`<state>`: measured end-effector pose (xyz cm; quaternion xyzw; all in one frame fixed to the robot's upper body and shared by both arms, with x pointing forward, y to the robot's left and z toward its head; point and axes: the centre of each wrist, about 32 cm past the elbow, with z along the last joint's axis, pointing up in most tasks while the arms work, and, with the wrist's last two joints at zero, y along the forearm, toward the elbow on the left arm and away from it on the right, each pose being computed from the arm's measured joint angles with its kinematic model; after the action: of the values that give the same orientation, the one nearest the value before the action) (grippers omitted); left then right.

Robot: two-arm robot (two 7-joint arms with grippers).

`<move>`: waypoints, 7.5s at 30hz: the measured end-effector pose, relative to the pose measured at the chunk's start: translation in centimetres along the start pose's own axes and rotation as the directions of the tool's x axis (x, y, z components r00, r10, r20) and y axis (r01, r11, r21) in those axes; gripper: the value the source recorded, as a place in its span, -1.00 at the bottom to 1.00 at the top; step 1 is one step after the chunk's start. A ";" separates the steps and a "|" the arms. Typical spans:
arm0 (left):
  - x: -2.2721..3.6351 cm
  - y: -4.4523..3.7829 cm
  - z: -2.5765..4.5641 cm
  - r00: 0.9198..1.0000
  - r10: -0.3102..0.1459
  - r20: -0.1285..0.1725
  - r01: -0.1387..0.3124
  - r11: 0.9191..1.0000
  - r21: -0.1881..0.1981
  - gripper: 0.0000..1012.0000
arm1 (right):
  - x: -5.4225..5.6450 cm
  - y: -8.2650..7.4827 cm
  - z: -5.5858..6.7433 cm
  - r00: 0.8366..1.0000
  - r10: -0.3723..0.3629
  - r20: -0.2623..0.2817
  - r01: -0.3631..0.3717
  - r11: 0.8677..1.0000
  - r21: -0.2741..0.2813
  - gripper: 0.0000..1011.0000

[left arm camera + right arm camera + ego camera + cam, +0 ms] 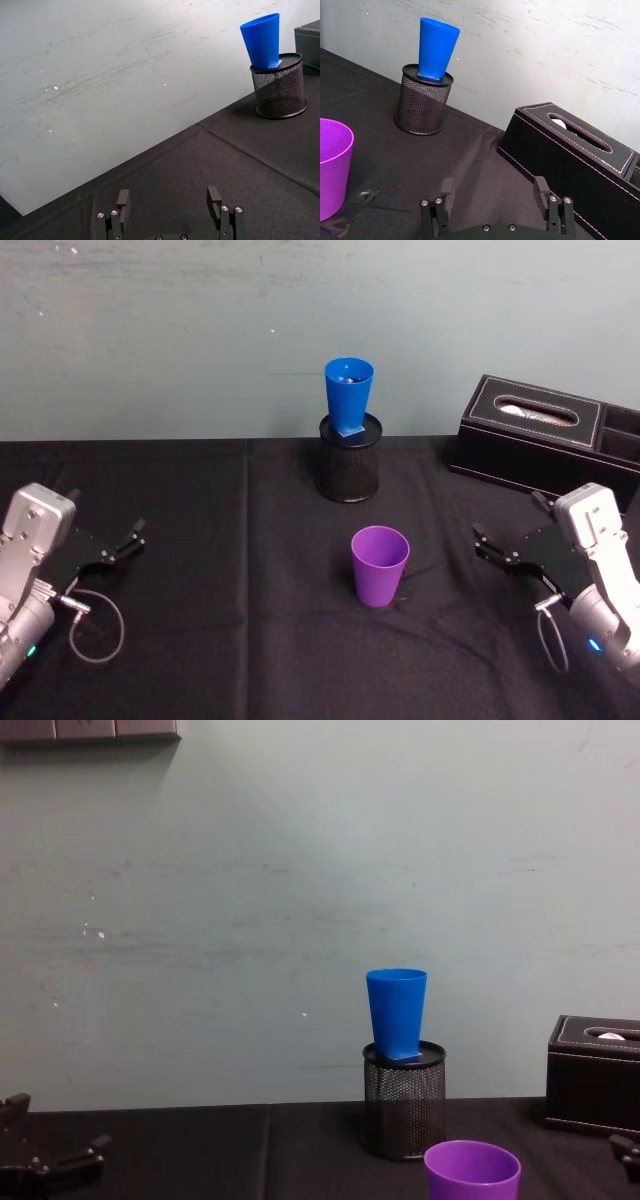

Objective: Pick up one cup with a gripper and tap it against the other cup.

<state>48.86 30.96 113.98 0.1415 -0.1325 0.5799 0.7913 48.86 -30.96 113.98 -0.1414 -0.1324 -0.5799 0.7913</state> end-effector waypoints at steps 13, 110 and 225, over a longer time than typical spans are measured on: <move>0.00 0.00 0.00 1.000 0.000 0.000 0.000 1.000 0.000 0.98 | 0.0 0.0 0.0 1.000 0.000 0.000 0.000 1.000 0.000 0.98; 0.00 0.00 0.00 1.000 0.000 0.000 0.000 1.000 0.000 0.98 | 0.0 -3.2 -0.3 0.861 0.457 -0.224 -0.452 0.889 0.080 0.98; 0.00 0.00 0.00 1.000 0.000 0.000 0.000 1.000 0.000 0.98 | -4.3 3.2 0.0 0.854 0.453 -0.257 -0.433 0.891 0.135 0.98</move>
<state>48.86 30.97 113.98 0.1415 -0.1325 0.5799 0.7913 50.63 -26.22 112.17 -0.0556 -0.0030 -0.3912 0.9186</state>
